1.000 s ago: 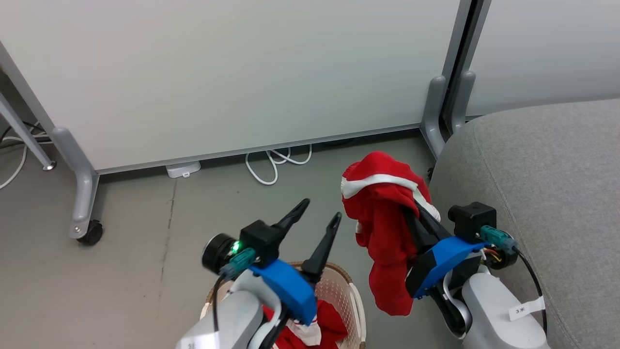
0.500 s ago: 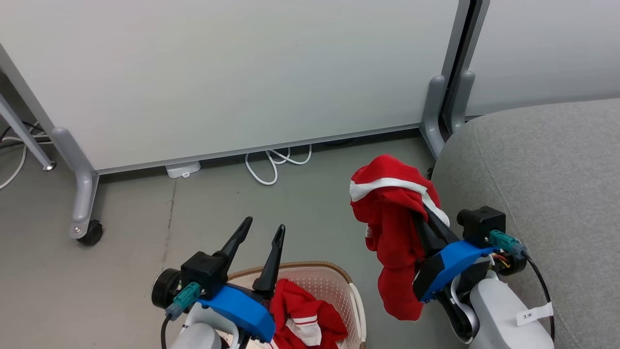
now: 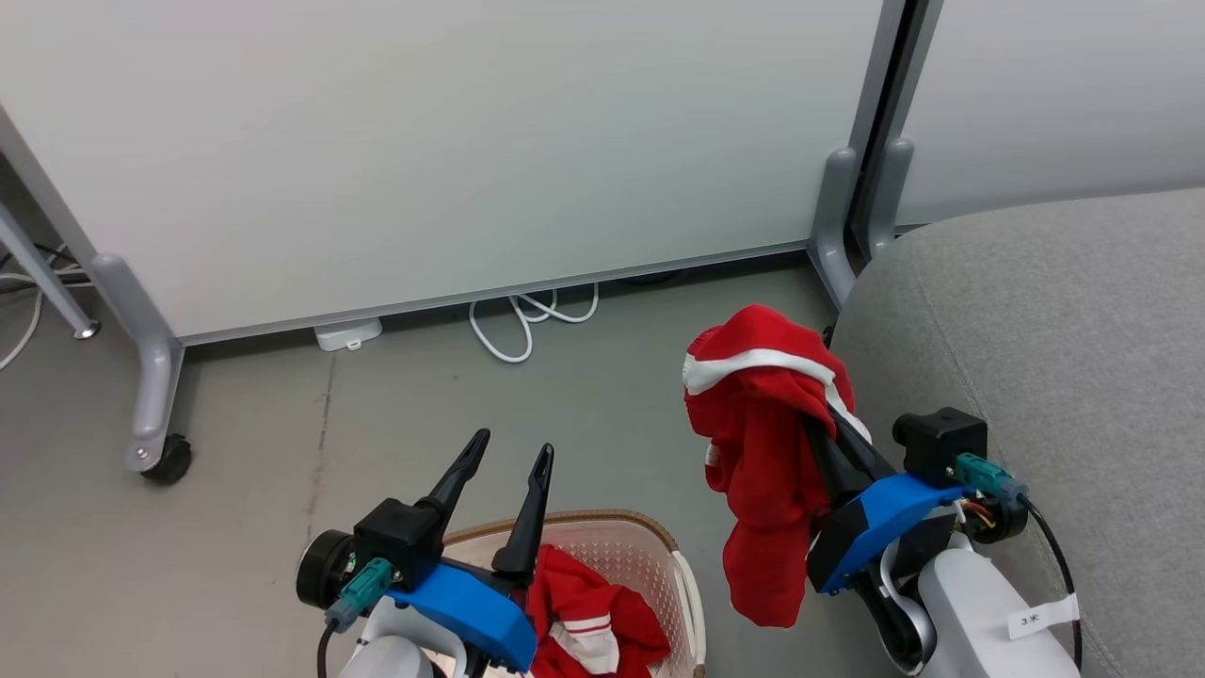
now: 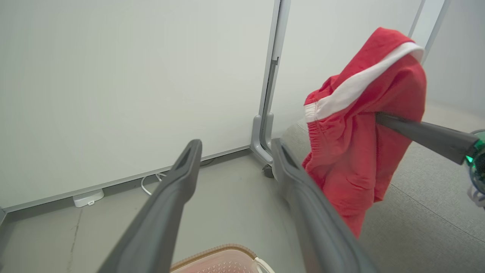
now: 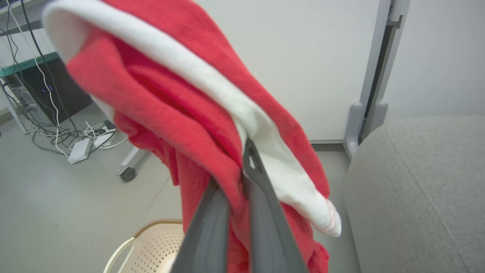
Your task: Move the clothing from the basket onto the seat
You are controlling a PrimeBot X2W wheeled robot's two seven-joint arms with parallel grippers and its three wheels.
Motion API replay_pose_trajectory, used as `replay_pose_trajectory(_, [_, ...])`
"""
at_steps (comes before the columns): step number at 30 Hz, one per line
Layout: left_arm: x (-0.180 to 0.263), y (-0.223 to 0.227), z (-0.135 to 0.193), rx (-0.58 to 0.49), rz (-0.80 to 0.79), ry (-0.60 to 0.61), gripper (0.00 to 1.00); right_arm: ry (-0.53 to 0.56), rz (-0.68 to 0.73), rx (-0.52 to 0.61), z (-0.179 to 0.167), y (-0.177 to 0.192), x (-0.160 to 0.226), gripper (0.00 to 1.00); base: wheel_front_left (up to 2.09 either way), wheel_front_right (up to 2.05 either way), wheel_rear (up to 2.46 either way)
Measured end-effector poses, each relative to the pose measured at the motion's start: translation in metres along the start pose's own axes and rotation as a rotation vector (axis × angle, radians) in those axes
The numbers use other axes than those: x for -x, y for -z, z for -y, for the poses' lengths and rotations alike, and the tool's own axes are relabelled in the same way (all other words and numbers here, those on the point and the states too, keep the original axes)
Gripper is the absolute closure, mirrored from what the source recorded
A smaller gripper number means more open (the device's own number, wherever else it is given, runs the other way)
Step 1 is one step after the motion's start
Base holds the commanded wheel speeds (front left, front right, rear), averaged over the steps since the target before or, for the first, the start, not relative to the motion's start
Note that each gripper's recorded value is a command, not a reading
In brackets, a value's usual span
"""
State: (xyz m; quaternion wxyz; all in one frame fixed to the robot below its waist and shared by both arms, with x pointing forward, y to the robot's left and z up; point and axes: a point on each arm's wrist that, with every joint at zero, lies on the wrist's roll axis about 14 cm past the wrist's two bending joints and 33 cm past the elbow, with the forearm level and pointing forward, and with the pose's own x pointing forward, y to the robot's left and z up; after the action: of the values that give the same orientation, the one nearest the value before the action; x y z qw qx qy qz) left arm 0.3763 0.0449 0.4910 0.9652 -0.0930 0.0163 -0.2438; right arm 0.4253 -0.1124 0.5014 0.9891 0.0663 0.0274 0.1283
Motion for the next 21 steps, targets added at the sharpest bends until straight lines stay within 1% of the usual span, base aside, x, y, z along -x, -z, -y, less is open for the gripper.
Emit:
replay_pose_trajectory(9, [-0.014, 0.004, 0.017, 0.004, -0.009, 0.052, 0.0, 0.058, 0.005, -0.004, 0.02, -0.001, 0.013, 1.0, 0.0, 0.0, 0.0])
replay_pose_trajectory(15, [-0.027, 0.011, 0.036, 0.006, -0.028, 0.12, 0.0, 0.128, 0.009, -0.008, 0.043, -0.002, 0.029, 1.0, 0.0, 0.0, 0.0])
replay_pose_trajectory(21, [-0.042, 0.018, 0.066, 0.011, -0.05, 0.22, 0.0, 0.219, 0.015, -0.015, 0.071, -0.003, 0.052, 1.0, 0.0, 0.0, 0.0])
